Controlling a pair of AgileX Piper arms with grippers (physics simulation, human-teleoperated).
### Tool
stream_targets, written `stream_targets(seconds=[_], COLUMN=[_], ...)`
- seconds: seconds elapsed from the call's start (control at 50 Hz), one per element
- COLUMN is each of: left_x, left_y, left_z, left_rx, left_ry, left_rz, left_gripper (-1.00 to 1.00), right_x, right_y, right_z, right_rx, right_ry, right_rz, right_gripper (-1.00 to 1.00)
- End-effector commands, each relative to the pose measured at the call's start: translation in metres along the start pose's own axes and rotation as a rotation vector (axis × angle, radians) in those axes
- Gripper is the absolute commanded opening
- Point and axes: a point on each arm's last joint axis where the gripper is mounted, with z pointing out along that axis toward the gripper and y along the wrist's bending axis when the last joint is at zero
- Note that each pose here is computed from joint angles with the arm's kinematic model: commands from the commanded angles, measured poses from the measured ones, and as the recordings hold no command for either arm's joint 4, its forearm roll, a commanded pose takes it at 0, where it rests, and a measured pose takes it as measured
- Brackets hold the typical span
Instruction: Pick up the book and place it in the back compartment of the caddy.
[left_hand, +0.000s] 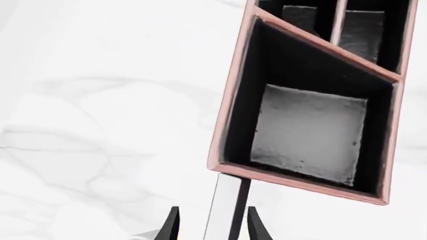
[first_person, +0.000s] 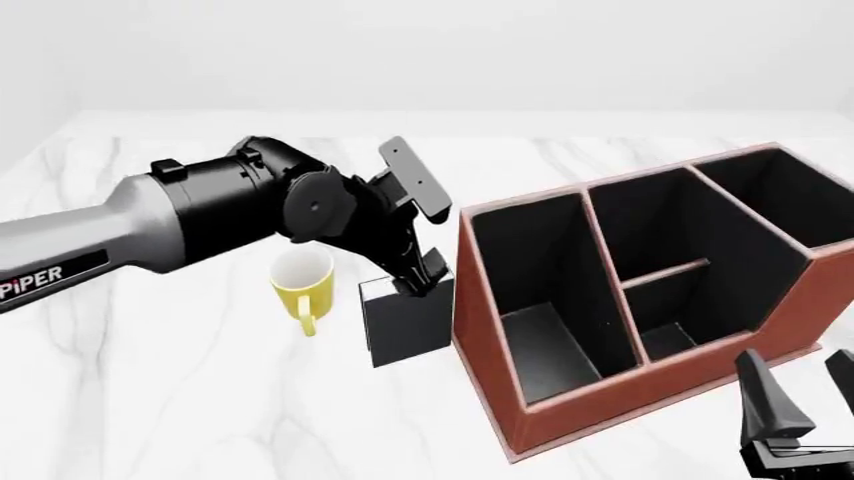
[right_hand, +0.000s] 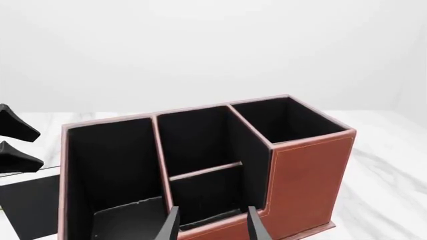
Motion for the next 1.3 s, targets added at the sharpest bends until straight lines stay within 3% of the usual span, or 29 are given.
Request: stream_targets(seconds=[0.02,0.14,0.4,0.42,1.12,1.14,1.16,1.18,1.22,1.3], left_x=[0.011,0.022,0.021,0.028,0.049,0.049,0.048,0.046,0.047,0.044], left_y=[-0.01,-0.009,-0.005,-0.008,-0.017,-0.014,-0.015,-0.032,-0.007,-0.015], left_z=[0.014,0.028,0.036,0.053,0.08,0.081,0.08,0.073,0.077,0.072], left_rx=[0.018,0.019,0.014,0.018,0.038,0.033,0.035,0.06,0.021,0.033], left_ry=[0.019,0.046,0.047,0.06,0.107,0.105,0.107,0.104,0.099,0.097], left_rz=[-0.006,-0.008,0.001,0.001,-0.023,-0.022,-0.037,-0.038,-0.04,-0.043], left_gripper=[1.0,1.0,1.0,1.0,1.0,-1.0,-1.0,-1.0,-1.0,-1.0], right_x=[0.0,0.0,0.0,0.0,0.0,0.0,0.0,0.0,0.0,0.0], right_y=[0.0,0.0,0.0,0.0,0.0,0.0,0.0,0.0,0.0,0.0], right_z=[0.0,0.0,0.0,0.0,0.0,0.0,0.0,0.0,0.0,0.0], right_rx=[-0.001,-0.001,-0.001,-0.004,-0.005,-0.005,-0.005,-0.005,-0.005,-0.005], right_ry=[0.001,0.0,0.0,0.001,0.0,0.0,0.0,0.0,0.0,-0.001], right_rz=[0.0,0.0,0.003,0.006,0.007,0.008,0.007,0.007,0.007,0.007], right_gripper=[1.0,1.0,1.0,1.0,1.0,1.0,1.0,1.0,1.0,1.0])
